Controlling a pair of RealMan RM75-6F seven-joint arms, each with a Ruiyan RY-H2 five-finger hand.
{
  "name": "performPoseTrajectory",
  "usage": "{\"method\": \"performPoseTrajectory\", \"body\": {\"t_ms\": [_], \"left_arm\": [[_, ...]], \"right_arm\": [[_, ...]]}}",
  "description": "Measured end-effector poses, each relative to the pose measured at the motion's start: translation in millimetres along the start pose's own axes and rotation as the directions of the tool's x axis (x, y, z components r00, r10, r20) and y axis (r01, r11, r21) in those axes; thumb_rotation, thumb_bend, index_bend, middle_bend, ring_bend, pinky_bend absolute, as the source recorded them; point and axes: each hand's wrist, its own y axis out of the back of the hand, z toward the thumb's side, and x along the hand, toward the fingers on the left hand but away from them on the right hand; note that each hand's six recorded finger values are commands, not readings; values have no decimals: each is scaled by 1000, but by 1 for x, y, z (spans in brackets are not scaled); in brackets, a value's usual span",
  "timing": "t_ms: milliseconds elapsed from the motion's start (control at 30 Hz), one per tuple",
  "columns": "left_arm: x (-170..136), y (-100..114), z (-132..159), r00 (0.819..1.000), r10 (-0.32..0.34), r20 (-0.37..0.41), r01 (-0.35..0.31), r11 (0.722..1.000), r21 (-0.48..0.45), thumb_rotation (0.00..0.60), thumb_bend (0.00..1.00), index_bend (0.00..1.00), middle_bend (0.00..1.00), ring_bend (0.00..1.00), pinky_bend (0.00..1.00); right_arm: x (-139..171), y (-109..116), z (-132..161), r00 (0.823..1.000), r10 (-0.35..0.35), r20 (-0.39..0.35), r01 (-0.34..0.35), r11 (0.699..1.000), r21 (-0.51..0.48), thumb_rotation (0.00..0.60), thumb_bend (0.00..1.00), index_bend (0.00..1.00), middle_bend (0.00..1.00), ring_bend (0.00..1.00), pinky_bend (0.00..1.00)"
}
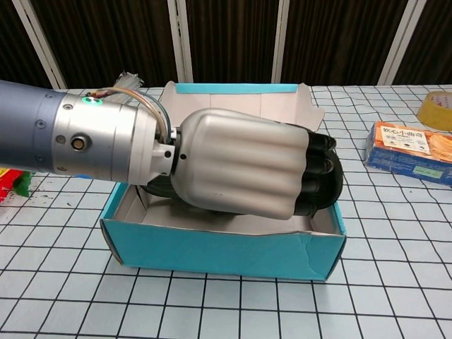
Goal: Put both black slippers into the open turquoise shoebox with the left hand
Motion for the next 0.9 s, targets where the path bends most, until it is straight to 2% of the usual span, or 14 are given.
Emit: {"method": "performPoseTrajectory", "body": {"t_ms": [600, 900], "left_arm": [[1, 0, 17, 1000, 8, 8, -7, 996, -94, 600, 511, 563, 661, 198, 186], [-2, -1, 21, 1000, -18, 6, 19, 986, -163, 600, 519, 561, 662, 199, 186]], "right_arm": [[0, -1, 0, 1000, 0, 4, 0, 1000, 1, 600, 235, 100, 134, 124, 94], [1, -1, 0, 1000, 0, 5, 0, 1000, 3, 600, 235, 100, 134, 123, 94]]}}
